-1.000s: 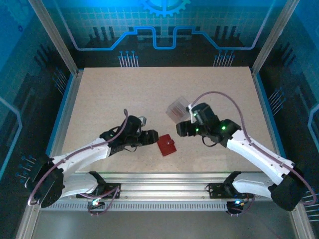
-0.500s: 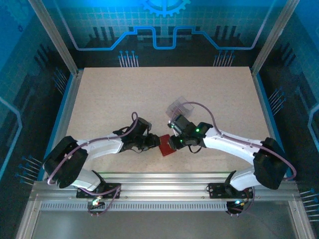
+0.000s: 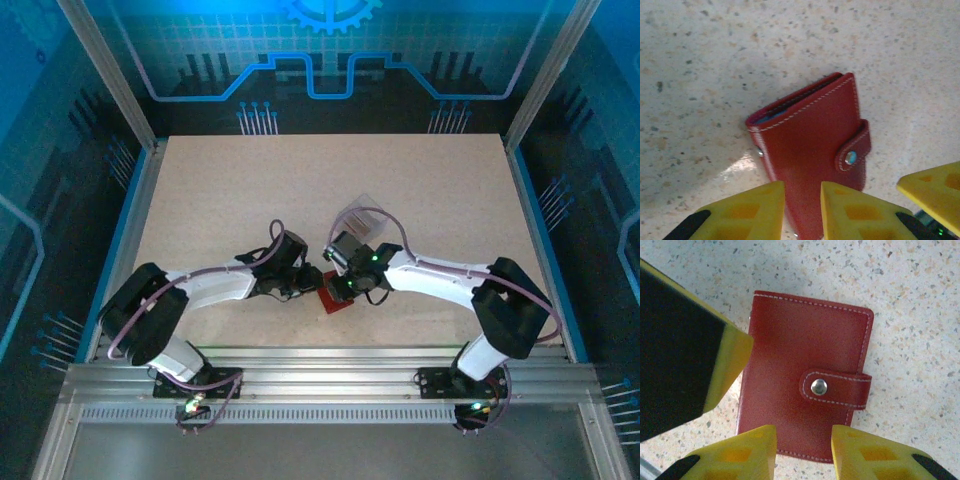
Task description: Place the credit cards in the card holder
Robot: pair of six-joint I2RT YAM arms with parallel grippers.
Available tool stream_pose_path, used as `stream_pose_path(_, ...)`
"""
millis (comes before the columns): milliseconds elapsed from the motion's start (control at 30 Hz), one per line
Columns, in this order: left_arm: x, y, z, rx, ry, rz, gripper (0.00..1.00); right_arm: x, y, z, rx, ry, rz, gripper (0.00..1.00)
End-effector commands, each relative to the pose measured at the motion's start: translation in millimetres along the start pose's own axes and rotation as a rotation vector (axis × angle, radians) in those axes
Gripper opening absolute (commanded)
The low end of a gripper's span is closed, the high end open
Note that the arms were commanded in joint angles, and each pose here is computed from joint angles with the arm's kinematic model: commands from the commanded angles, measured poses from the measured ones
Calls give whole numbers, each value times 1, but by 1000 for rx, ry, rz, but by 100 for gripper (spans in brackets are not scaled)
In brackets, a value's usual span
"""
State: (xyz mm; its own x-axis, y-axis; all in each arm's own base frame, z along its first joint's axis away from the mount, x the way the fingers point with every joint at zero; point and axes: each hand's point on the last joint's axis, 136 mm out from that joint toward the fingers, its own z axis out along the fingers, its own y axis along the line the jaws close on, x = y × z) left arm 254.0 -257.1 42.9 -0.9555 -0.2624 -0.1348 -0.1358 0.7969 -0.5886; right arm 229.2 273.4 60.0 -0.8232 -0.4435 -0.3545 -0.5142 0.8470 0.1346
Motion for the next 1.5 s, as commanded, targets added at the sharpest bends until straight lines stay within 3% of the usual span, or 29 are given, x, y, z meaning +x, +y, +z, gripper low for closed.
stream_pose_path(0, -3, 3, 3, -41, 0, 23, 26, -9, 5, 4, 11, -7, -26, 37)
stream_pose_path(333, 2, 25, 15, -131, 20, 18, 25, -17, -3, 23, 50, 24, -30, 45)
stream_pose_path(733, 5, 37, 21, -184, 34, 12, 25, -3, -16, 44, 86, 95, -28, 49)
stream_pose_path(1033, 6, 36, 28, -188, 49, 4, 24, 9, -6, 56, 26, 151, -68, 50)
stream_pose_path(1100, 6, 36, 29, -189, 49, 4, 24, 10, -6, 58, 28, 159, -72, 47)
stream_pose_path(1333, 10, 48, 31, -252, 65, -11, 22, 4, -18, 49, 93, 132, -54, 21)
stream_pose_path(1467, 12, 56, 32, -291, 65, -31, 23, 0, -15, 41, 71, 118, -51, 13)
